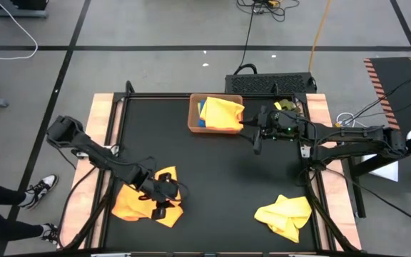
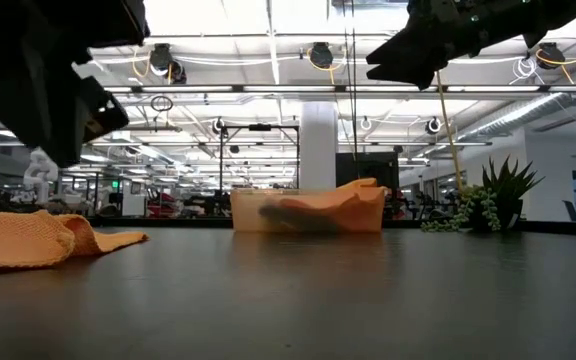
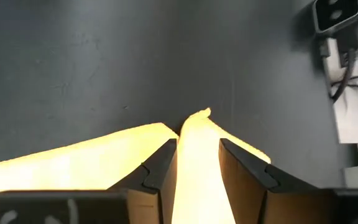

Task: Fold microfiber towels
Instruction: Fold the orange microfiber towel

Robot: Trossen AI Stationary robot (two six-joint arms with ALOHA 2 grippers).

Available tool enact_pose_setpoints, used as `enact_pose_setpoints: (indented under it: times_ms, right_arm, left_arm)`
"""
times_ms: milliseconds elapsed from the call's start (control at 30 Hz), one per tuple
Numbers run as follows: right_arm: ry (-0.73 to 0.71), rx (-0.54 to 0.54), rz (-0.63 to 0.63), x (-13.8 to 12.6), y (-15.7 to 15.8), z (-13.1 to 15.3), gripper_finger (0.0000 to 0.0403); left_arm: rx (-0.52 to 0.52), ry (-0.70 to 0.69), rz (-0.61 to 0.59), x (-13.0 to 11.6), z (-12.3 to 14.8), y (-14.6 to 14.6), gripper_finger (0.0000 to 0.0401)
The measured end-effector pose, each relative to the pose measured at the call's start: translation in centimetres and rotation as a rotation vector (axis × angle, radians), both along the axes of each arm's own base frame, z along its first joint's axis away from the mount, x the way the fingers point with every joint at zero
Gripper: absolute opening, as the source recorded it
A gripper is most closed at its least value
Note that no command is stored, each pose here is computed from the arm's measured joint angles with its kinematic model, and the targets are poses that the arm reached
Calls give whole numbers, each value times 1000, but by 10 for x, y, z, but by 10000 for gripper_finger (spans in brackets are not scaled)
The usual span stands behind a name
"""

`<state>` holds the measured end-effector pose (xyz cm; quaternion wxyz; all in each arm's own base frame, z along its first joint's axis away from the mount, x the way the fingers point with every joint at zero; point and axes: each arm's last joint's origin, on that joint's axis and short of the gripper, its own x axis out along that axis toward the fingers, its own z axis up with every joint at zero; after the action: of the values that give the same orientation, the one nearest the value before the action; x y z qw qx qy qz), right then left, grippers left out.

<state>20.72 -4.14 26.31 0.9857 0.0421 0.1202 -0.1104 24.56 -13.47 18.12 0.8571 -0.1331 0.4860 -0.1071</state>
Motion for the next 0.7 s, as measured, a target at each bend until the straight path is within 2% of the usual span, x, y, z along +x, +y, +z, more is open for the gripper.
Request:
enact_pose_setpoints:
  times_ms: [133,333,433,567,700]
  right_arm:
    - [1,-3,0,0,0,0,212]
    - [2,-4,0,0,0,0,212]
    - [1,-4,-1,0,0,0,212]
    - [2,-4,-1,0,0,0,212]
    - [2,-4,-2,0,0,0,212]
  left_arm:
    - [12,27,-14,3,-10,-1,137]
    - [9,-14,-44,10,-17,-6,207]
    - [12,-72,-90,16,-19,-12,230]
    - [45,-72,-130,19,-29,-15,234]
    - [86,-78,-177,25,-34,-18,219]
